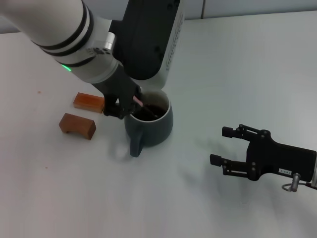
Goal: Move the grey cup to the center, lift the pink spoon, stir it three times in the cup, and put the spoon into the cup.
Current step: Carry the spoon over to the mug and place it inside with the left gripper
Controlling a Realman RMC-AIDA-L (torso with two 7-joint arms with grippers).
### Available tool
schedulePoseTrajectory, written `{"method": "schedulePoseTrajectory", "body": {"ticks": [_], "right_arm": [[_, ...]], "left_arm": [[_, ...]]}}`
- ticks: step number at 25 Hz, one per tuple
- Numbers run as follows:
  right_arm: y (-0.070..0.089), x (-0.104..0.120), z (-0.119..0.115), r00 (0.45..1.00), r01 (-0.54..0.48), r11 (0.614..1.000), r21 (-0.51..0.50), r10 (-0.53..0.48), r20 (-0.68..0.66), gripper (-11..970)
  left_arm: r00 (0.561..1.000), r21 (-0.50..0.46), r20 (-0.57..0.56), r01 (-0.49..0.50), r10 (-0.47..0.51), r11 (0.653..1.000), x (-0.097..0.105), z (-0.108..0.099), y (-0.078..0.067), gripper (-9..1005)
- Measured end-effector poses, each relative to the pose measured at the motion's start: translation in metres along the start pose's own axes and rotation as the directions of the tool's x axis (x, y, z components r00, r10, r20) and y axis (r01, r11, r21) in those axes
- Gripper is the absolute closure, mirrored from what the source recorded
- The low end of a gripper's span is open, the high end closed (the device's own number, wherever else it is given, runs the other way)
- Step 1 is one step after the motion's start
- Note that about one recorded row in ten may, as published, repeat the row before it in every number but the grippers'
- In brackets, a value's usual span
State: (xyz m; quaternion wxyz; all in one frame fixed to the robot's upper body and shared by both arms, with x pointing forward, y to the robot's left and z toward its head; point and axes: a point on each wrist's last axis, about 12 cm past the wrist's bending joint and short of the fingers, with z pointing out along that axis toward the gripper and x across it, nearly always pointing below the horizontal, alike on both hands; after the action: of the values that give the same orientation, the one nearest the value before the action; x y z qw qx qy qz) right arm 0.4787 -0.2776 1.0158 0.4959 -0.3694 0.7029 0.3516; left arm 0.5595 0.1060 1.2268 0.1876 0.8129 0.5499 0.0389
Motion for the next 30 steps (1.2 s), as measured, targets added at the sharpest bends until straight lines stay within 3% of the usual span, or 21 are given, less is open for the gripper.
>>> {"method": "schedulePoseTrajectory", "body": {"ticks": [10,16,24,30], "right_arm": [[0.001,0.0,0.0,1.0,0.0,1.0,-0.003,0.0,0.0,133],[0.001,0.0,0.0,1.0,0.001,1.0,-0.004,-0.001,-0.001,133],[0.001,0.001,0.0,1.0,0.0,1.0,-0.006,0.0,-0.002,133],[0.001,0.001,0.0,1.0,0.0,1.0,-0.006,0.0,-0.002,133]], "left_arm": [[0.998,-0.051,-0.043,0.039,-0.042,0.998,0.006,0.002,0.006,865],[0.996,0.008,-0.072,0.053,-0.053,0.999,0.009,0.0,-0.002,866],[0.999,0.037,-0.027,0.034,-0.033,0.999,0.002,-0.001,-0.005,865],[0.999,-0.023,0.001,0.046,-0.046,0.999,0.001,0.004,0.002,866]]}}
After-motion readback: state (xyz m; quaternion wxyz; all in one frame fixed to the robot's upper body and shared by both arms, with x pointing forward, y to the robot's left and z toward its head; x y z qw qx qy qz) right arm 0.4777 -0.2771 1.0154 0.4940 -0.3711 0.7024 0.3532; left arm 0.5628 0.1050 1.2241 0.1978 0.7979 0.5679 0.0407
